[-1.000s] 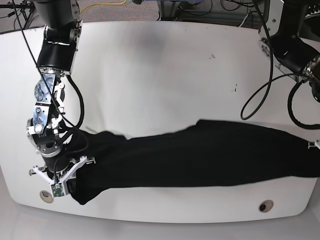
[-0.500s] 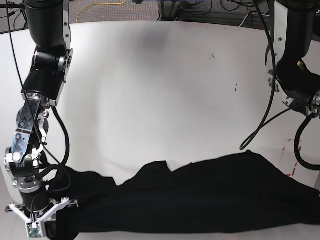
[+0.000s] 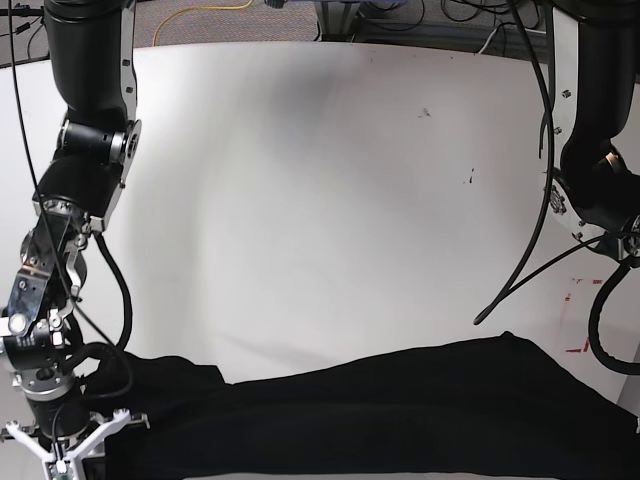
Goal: Fold the T-shirt properly
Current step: 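Lift the shirt with both grippers and drag it across the table, then lower the shirt edge held by both grippers onto the table, then move the right gripper along the shirt edge and regrasp it, then lift the shirt with both grippers and pull it toward the robot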
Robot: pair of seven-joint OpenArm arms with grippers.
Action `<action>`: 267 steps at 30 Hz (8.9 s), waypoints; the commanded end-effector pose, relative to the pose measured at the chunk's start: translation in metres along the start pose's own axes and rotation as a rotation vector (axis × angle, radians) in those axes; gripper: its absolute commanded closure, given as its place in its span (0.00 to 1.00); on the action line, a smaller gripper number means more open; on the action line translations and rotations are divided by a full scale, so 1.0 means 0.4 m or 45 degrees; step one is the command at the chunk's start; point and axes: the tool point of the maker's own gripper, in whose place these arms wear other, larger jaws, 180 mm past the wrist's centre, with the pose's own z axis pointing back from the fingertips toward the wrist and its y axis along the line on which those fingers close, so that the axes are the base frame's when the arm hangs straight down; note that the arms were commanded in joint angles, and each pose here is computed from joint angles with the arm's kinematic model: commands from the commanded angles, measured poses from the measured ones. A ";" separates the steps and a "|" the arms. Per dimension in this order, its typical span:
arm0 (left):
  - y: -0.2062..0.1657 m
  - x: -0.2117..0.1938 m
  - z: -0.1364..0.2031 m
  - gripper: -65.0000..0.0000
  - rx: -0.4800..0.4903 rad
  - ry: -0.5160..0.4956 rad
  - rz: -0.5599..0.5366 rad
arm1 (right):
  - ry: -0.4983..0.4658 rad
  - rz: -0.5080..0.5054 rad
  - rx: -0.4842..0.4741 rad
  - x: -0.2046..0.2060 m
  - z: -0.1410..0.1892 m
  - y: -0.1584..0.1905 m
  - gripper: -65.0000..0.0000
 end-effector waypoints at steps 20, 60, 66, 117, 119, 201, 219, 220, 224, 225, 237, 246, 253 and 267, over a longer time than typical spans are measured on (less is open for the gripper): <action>-0.072 -0.495 0.131 1.00 -0.111 0.560 -0.201 | 0.448 -0.178 0.087 -0.478 0.276 0.185 1.00; 0.005 -0.954 0.527 1.00 -0.245 1.245 -0.440 | 0.922 -0.393 0.217 -0.791 0.664 0.409 1.00; 0.009 -0.962 0.541 1.00 -0.251 1.250 -0.446 | 0.958 -0.392 0.225 -0.805 0.692 0.415 1.00; 0.003 -0.976 0.562 1.00 -0.271 1.281 -0.456 | 0.679 -0.360 0.387 -0.620 0.454 0.507 0.28; 0.003 -0.976 0.562 1.00 -0.271 1.281 -0.456 | 0.668 -0.357 0.408 -0.611 0.421 0.515 0.28; 0.001 -0.975 0.558 1.00 -0.271 1.276 -0.451 | 0.814 -0.447 0.754 -0.715 0.231 0.831 0.98; 0.000 -0.940 0.508 1.00 -0.234 1.198 -0.416 | 0.595 -0.303 0.673 -0.513 0.268 0.705 1.00; 0.000 -0.936 0.503 1.00 -0.231 1.191 -0.412 | 0.578 -0.291 0.666 -0.499 0.271 0.695 1.00; -0.003 -0.923 0.484 1.00 -0.223 1.164 -0.402 | 0.520 -0.254 0.648 -0.454 0.297 0.667 1.00; -0.003 -0.919 0.479 1.00 -0.220 1.156 -0.399 | 0.513 -0.247 0.640 -0.451 0.299 0.659 1.00; -0.069 -0.871 0.406 1.00 -0.202 1.029 -0.233 | 0.455 -0.155 0.515 -0.435 0.293 0.523 1.00; -0.152 -0.771 0.300 1.00 -0.259 0.847 -0.174 | 0.369 -0.053 0.453 -0.377 0.237 0.444 1.00; -0.196 -0.637 0.199 1.00 -0.228 0.659 -0.074 | 0.279 0.051 0.381 -0.306 0.185 0.358 1.00; -0.107 -0.306 0.060 1.00 -0.028 0.251 0.150 | 0.088 0.210 0.261 -0.084 0.085 0.169 1.00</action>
